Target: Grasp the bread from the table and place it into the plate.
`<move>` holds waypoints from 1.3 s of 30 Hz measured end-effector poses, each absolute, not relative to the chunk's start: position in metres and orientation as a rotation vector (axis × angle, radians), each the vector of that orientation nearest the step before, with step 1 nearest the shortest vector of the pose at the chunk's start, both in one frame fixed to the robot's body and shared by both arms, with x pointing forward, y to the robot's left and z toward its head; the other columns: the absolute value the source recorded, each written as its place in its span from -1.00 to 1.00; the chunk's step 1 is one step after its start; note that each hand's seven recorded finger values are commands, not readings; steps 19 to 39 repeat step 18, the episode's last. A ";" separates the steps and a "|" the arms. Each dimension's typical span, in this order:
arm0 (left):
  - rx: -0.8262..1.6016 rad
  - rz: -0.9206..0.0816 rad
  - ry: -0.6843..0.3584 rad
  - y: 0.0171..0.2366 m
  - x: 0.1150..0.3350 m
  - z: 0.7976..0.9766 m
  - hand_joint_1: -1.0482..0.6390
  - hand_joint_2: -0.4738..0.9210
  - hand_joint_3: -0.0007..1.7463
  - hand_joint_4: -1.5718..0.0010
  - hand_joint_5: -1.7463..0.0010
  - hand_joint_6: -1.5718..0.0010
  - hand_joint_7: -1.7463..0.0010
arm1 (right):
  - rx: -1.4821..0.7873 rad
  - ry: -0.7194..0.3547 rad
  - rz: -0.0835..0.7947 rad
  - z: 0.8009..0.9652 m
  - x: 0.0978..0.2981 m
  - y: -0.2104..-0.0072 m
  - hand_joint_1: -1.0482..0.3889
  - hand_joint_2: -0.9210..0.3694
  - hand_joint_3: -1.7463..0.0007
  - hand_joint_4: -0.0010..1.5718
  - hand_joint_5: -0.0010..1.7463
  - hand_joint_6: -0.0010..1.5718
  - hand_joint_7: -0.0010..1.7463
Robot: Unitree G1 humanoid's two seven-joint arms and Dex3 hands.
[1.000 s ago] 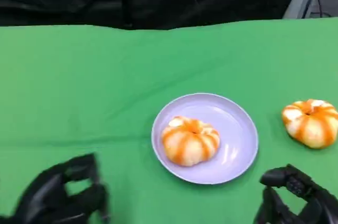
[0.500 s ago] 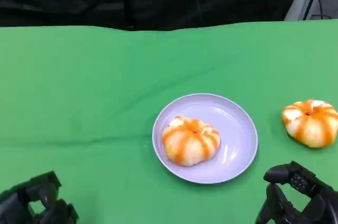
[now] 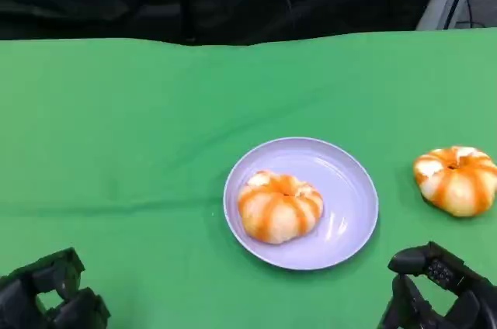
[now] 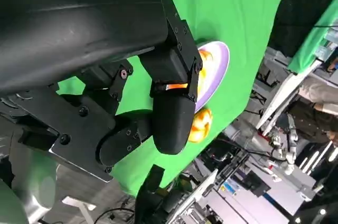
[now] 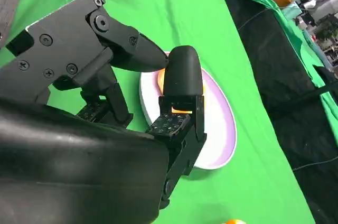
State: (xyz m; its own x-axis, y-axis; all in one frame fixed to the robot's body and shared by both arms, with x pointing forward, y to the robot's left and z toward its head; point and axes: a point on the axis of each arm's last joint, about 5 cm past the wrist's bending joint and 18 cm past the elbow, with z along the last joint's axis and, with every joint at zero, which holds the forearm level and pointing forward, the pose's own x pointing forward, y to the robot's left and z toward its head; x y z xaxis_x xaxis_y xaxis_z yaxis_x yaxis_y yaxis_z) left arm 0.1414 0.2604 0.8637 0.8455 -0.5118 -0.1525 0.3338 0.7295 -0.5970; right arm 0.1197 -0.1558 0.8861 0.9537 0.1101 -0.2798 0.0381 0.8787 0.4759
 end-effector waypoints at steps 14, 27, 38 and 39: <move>-0.617 -0.480 0.305 0.254 0.143 0.863 0.05 0.41 0.21 -0.08 -1.00 -0.25 -0.56 | 0.500 0.303 0.051 0.886 0.120 -0.157 0.21 -0.41 -0.22 0.21 0.76 0.11 0.52; -0.617 -0.475 0.302 0.253 0.144 0.863 0.06 0.36 0.25 -0.08 -1.00 -0.25 -0.57 | 0.497 0.296 0.048 0.887 0.121 -0.159 0.21 -0.41 -0.21 0.21 0.76 0.11 0.51; -0.617 -0.475 0.302 0.253 0.144 0.863 0.06 0.36 0.25 -0.08 -1.00 -0.25 -0.57 | 0.497 0.296 0.048 0.887 0.121 -0.159 0.21 -0.41 -0.21 0.21 0.76 0.11 0.51; -0.617 -0.475 0.302 0.253 0.144 0.863 0.06 0.36 0.25 -0.08 -1.00 -0.25 -0.57 | 0.497 0.296 0.048 0.887 0.121 -0.159 0.21 -0.41 -0.21 0.21 0.76 0.11 0.51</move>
